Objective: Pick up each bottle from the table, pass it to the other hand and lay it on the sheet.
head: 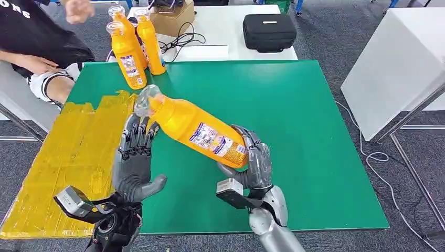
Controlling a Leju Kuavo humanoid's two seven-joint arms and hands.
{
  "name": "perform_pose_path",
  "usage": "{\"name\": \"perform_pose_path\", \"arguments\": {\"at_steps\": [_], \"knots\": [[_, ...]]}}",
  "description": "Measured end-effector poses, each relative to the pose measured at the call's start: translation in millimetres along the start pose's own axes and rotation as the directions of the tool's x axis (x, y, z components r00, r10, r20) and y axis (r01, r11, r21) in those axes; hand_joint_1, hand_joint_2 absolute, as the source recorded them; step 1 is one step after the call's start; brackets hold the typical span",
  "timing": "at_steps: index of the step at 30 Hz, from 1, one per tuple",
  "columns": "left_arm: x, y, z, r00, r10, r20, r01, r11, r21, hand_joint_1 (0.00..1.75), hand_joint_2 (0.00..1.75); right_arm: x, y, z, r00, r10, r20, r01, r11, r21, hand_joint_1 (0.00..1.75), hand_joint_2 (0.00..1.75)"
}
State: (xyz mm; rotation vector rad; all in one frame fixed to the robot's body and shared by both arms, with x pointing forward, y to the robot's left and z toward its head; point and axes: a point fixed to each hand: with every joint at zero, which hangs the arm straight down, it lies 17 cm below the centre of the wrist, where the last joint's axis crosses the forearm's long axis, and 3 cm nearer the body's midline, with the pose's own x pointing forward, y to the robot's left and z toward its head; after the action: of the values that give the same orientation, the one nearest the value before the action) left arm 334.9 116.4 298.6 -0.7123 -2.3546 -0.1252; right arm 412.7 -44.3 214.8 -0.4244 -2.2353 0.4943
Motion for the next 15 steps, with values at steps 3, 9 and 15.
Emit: {"name": "perform_pose_path", "arguments": {"at_steps": [3, 9, 15], "knots": [[-2, -2, 1, 1.0, 0.008, -0.005, -0.008, 1.0, -0.004, 0.0, 1.75, 11, 7, 2, 0.999, -0.002, 0.036, 0.001, 1.0, 0.021, 1.75, 1.75], [-4, -4, 2, 1.0, 0.017, -0.01, -0.017, 1.0, -0.013, 0.0, 1.75, 18, 14, 7, 0.998, 0.004, 0.065, -0.007, 0.999, 0.044, 1.75, 1.75], [-7, -10, 3, 0.999, 0.03, -0.021, -0.031, 0.999, -0.028, 0.0, 1.75, 21, 20, 11, 0.997, 0.013, 0.076, -0.017, 0.998, 0.062, 1.75, 1.75]]}}
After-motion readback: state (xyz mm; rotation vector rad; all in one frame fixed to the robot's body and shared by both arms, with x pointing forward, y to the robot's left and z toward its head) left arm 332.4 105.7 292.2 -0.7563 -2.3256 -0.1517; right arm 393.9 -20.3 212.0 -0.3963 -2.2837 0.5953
